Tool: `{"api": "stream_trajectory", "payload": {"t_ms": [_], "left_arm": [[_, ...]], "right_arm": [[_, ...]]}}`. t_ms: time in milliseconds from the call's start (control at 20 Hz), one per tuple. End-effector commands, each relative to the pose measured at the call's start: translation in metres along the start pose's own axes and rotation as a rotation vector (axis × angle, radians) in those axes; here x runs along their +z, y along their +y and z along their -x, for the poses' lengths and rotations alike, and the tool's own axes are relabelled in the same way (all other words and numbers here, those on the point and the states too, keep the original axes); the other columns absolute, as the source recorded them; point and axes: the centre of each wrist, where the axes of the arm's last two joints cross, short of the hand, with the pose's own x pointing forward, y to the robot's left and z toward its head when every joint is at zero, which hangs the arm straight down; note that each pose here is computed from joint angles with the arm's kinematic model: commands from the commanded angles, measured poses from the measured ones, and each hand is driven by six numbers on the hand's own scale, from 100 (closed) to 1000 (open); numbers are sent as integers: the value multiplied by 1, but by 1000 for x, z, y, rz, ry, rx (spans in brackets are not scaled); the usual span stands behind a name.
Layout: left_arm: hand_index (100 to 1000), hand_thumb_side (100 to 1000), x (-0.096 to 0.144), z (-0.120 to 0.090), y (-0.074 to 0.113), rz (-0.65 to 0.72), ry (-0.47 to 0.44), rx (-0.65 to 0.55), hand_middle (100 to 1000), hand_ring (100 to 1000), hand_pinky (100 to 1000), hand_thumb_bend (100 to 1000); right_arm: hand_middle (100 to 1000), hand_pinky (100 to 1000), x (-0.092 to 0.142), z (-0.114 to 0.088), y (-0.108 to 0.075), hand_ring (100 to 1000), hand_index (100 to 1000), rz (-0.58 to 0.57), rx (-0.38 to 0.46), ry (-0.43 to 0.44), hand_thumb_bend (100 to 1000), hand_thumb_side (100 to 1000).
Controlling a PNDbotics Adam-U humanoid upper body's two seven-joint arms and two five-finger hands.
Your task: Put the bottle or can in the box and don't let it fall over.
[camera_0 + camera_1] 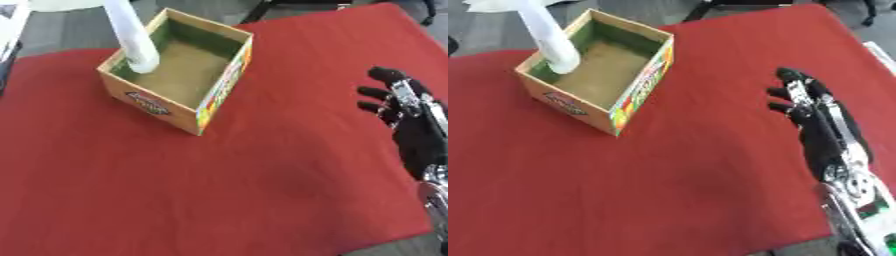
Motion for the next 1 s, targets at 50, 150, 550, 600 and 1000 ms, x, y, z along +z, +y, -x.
{"api": "stream_trajectory", "payload": {"t_ms": [50,150,550,600,1000], "left_arm": [[799,712,1,-1,12,31,-15,-34,765,730,825,172],[805,754,2,1,15,43,-15,-36,772,738,832,193],[793,744,9,3,19,42,-17,8,759,725,821,108],[796,743,10,2,21,39,-21,15,766,732,825,100],[760,653,39,-11,45,-64,-101,105,728,689,799,100]], "right_arm": [[878,808,-2,-10,-1,827,825,-14,12,-36,100,670],[878,808,-2,-10,-1,827,825,-11,13,-32,100,672],[879,808,0,-6,-3,827,825,0,15,-19,100,673],[879,808,1,-5,-3,827,825,2,16,-15,100,674],[879,809,5,-1,-8,827,825,29,22,-3,100,660]]}}
